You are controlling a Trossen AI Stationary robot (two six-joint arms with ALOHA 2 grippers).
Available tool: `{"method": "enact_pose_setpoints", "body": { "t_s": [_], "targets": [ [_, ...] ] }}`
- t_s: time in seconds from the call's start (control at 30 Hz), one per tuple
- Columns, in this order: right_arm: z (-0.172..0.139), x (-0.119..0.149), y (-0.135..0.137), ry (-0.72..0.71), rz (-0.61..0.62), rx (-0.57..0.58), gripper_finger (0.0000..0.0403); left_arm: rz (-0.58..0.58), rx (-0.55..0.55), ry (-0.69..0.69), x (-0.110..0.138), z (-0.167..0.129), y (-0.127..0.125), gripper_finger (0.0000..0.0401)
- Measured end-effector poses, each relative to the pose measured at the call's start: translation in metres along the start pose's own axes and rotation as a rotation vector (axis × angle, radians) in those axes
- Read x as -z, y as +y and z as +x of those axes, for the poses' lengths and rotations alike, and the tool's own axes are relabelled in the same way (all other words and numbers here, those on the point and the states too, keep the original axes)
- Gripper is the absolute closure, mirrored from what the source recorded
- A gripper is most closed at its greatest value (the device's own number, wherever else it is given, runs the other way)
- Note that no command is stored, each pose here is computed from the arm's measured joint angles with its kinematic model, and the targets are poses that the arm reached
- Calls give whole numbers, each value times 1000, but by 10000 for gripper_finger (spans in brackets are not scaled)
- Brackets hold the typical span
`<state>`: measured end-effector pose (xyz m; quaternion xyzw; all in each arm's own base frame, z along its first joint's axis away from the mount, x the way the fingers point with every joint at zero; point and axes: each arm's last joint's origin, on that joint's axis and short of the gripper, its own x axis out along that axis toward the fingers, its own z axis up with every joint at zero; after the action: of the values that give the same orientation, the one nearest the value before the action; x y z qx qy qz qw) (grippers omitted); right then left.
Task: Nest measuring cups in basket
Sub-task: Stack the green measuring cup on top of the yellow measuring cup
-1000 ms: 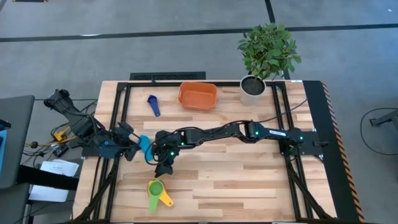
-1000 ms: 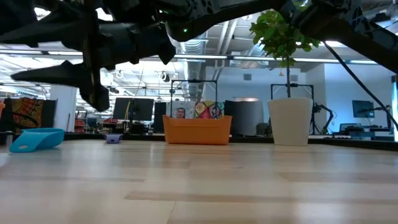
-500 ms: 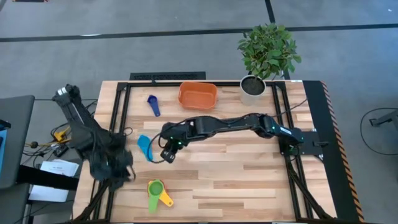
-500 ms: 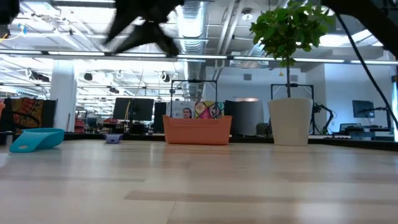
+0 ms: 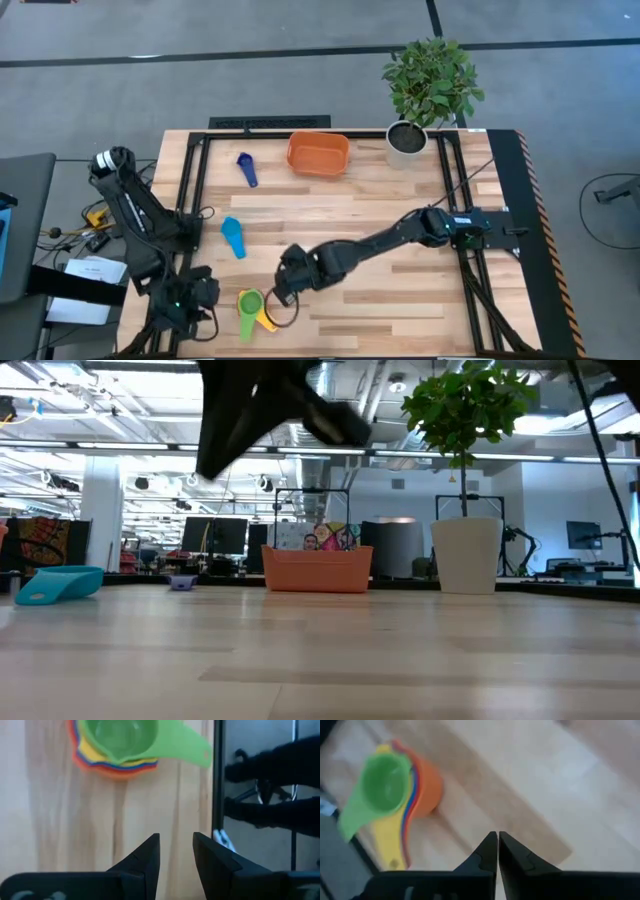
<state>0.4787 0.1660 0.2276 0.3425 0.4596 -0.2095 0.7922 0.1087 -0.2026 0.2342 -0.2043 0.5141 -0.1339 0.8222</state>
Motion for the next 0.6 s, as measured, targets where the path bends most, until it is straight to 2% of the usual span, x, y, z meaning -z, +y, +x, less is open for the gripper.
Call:
{"method": "enact_pose_setpoints", "body": {
  "t_s": [0.1,0.23,0.4,0.5,0.6],
  "targets": [
    [3,14,2,8,-2,-4,378,-23,-7,-36,-1,9,-3,296],
    [27,34,-6,83,-18,13,394,-125,3,-83,-5,20,-8,296],
    [42,44,1,77,-8,-141,395,-298,-5,-94,-3,46,-12,296],
    [41,43,10,37,-3,-230,391,-383,21,-79,-1,65,-17,296],
    [39,40,14,0,-19,-264,395,-450,51,-76,1,82,-21,296]
  ]
}}
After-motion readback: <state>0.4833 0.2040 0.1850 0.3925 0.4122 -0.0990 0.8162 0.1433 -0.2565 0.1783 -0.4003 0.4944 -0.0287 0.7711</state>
